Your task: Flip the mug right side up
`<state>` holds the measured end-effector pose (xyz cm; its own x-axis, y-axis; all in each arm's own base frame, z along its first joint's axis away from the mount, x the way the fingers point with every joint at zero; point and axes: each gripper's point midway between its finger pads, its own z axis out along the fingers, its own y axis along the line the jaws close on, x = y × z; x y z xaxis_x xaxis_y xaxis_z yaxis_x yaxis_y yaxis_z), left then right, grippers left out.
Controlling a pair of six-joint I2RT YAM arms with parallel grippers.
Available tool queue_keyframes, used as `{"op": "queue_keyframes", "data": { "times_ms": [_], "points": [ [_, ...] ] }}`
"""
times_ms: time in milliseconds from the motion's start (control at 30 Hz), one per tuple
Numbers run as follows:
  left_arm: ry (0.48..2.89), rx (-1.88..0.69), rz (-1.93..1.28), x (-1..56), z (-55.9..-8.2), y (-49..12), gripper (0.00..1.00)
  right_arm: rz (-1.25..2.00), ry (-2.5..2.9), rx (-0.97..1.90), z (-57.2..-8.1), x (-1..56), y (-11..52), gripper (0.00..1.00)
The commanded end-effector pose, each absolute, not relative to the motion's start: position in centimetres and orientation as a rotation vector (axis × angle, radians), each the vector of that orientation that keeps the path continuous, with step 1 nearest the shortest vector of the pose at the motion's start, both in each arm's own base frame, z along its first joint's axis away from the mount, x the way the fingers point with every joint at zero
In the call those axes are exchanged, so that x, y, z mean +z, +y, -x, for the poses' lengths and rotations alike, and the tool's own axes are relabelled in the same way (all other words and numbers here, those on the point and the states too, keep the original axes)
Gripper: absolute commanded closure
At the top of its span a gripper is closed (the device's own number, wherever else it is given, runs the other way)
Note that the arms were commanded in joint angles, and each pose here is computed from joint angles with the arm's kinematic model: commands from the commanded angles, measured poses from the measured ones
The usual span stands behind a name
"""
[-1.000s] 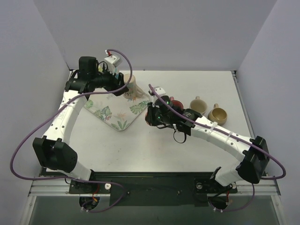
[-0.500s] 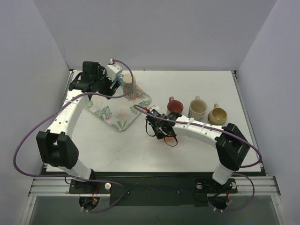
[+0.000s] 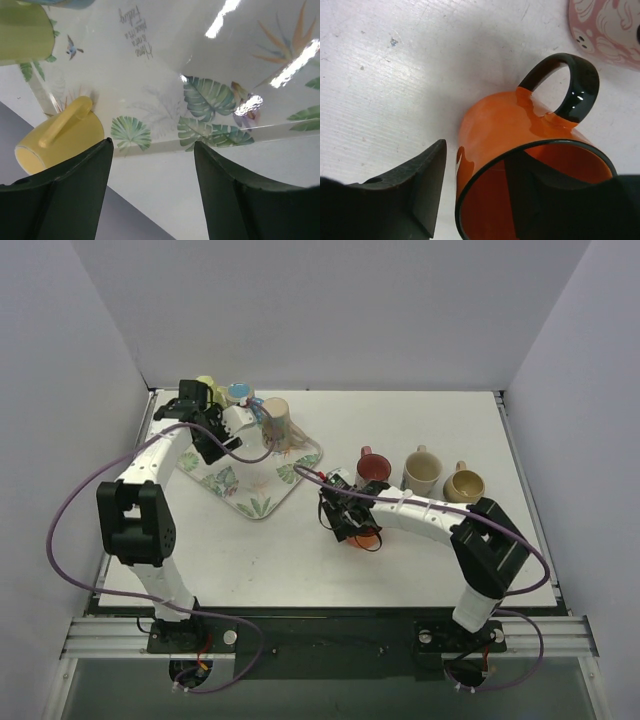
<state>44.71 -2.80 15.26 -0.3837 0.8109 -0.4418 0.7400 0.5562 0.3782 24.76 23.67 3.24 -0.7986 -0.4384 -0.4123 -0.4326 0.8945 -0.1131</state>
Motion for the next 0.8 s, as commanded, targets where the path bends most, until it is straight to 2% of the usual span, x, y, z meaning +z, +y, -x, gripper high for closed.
{"op": "queue_keyframes", "data": {
  "times_ms": [0, 167, 233, 367, 433, 467, 500, 533, 767],
  "points": [
    [2.159, 0.301, -1.449, 15.6, -46.7, 0.8, 0.25, 0.634, 2.555, 0.016, -25.2, 6.7, 24.0, 0.51],
    [2.093, 0.379, -1.543, 15.2, -50.8, 2.4, 0.25, 0.669, 2.489, 0.07, -24.9, 11.3, 24.7, 0.38],
    [2.082, 0.371, -1.632, 14.3, -51.0, 4.1, 0.25, 0.658, 2.462, 0.103, -25.0, 12.6, 24.9, 0.36],
    [1.985, 0.492, -1.731, 13.7, -53.9, 5.7, 0.24, 0.644, 2.419, 0.101, -25.5, 14.0, 24.7, 0.35],
    [2.004, 0.532, -1.754, 13.1, -55.3, 6.6, 0.24, 0.629, 2.407, 0.095, -25.8, 14.6, 24.6, 0.34],
    [2.052, 0.48, -1.794, 11.0, -55.0, 6.9, 0.24, 0.626, 2.409, 0.091, -25.8, 14.6, 24.5, 0.33],
    [2.05, 0.489, -1.789, 12.2, -55.5, 7.2, 0.24, 0.623, 2.408, 0.09, -25.9, 14.7, 24.4, 0.32],
    [2.077, 0.462, -1.803, 10.5, -55.8, 7.4, 0.24, 0.622, 2.409, 0.091, -26.0, 14.7, 24.5, 0.32],
    [2.097, 0.592, -1.829, 8.4, -58.1, 9.3, 0.26, 0.634, 2.432, 0.109, -26.1, 14.2, 25.1, 0.32]
  ]
}}
